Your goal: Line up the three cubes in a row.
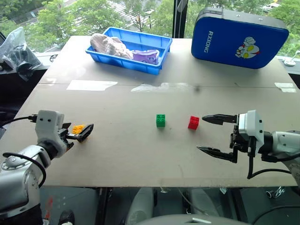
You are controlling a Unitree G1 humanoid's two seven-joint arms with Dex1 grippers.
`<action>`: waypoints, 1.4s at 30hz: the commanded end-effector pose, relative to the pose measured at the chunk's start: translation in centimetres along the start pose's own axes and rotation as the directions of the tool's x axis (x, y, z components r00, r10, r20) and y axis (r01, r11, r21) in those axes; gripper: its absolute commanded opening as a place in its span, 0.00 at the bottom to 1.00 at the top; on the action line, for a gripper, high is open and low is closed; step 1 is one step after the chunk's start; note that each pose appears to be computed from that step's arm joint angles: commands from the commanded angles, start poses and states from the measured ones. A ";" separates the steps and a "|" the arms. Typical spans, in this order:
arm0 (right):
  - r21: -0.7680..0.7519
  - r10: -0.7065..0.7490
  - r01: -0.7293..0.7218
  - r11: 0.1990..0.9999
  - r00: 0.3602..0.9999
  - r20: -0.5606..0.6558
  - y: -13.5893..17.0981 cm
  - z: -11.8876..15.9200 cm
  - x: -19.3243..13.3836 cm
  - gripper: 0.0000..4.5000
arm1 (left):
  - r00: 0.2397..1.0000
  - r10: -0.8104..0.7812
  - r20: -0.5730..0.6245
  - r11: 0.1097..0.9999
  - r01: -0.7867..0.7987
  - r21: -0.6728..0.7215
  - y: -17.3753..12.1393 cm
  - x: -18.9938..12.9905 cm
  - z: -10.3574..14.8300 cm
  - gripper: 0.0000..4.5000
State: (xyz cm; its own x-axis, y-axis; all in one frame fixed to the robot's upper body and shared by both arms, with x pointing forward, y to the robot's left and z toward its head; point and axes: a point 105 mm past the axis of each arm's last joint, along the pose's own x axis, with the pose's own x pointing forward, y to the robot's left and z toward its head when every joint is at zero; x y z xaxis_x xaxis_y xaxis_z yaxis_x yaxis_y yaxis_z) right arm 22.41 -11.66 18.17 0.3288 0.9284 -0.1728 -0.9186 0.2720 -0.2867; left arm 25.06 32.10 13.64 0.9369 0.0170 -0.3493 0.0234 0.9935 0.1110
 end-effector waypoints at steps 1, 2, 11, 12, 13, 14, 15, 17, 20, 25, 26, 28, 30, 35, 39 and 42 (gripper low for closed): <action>-0.041 0.017 -0.016 0.999 1.000 0.011 -0.2 0.5 -0.2 1.00 | 0.995 0.098 0.026 0.995 -0.098 0.000 0.1 -1.1 0.3 0.99; -0.042 0.019 -0.019 0.999 1.000 0.007 -0.2 0.4 -0.3 1.00 | 0.995 0.103 0.019 0.995 -0.103 -0.011 -0.1 -1.0 0.0 0.99; -0.052 0.020 -0.020 0.998 1.000 -0.002 -0.4 0.7 -0.6 1.00 | 0.995 0.096 -0.015 0.995 -0.097 -0.033 -0.8 0.7 -1.6 0.99; -0.053 0.018 -0.018 0.998 1.000 -0.003 -0.3 0.7 -0.6 1.00 | 0.995 0.094 -0.019 0.995 -0.095 -0.033 -0.8 0.9 -1.8 0.99; -0.054 0.017 -0.017 0.998 1.000 -0.004 -0.3 0.7 -0.7 1.00 | 0.996 0.090 -0.024 0.995 -0.091 -0.033 -0.9 1.0 -2.1 0.99; -0.054 0.017 -0.017 0.998 1.000 -0.004 -0.3 0.8 -0.7 1.00 | 0.996 0.081 -0.024 0.997 -0.081 -0.019 -1.0 1.2 -2.2 0.94; -0.054 0.016 -0.017 0.998 1.000 -0.004 -0.3 0.8 -0.8 1.00 | 0.997 0.070 -0.020 0.998 -0.070 -0.007 -1.1 1.3 -2.3 0.88; -0.056 0.023 -0.023 0.998 1.000 0.000 -0.1 1.0 -0.9 1.00 | 0.999 0.050 -0.008 0.999 -0.050 0.002 -1.2 1.6 -2.4 0.73; -0.064 0.044 -0.042 0.997 0.999 0.021 0.2 1.5 -0.9 1.00 | 0.999 0.038 -0.002 0.999 -0.038 0.022 -1.3 1.7 -2.6 0.46; -0.078 0.084 -0.082 0.994 0.996 0.033 0.7 1.9 -0.8 1.00 | 1.000 0.023 0.011 0.998 -0.024 0.050 -1.2 1.8 -2.7 0.29; -0.079 0.090 -0.087 0.993 0.995 0.033 0.7 1.9 -0.7 1.00 | 1.000 0.018 0.016 0.998 -0.018 0.057 -1.2 1.8 -2.6 0.29; -0.082 0.094 -0.091 0.992 0.995 0.032 0.7 1.9 -0.7 1.00 | 0.999 0.001 0.032 0.998 -0.004 0.065 -1.3 1.8 -2.5 0.29; -0.085 0.092 -0.089 0.992 0.995 0.032 0.6 1.9 -0.7 1.00 | 0.997 -0.040 0.060 0.996 0.035 0.078 -1.7 1.8 -2.1 0.29; -0.084 0.086 -0.082 0.993 0.996 0.038 0.7 2.1 -0.7 1.00 | 0.950 -0.287 0.119 0.954 0.273 0.125 -4.5 2.2 -0.1 0.29; -0.088 0.069 -0.065 0.994 0.997 0.042 0.7 2.2 -0.7 1.00 | 0.846 -0.529 0.065 0.837 0.508 0.203 -6.8 3.3 1.2 0.29; -0.080 0.036 -0.030 0.996 0.997 0.066 0.6 2.6 -0.9 1.00 | 0.744 -0.668 -0.011 0.717 0.647 0.258 -8.0 4.2 2.0 0.29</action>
State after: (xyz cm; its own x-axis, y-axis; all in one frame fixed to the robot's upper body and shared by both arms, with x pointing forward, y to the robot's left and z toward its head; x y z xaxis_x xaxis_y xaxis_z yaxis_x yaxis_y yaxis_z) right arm 21.50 -11.85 19.32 0.2770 0.9478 -0.1580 -0.9251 0.2186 -0.3106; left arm 29.57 24.59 12.90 0.7387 -0.5827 -0.3388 0.6429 0.7600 0.0947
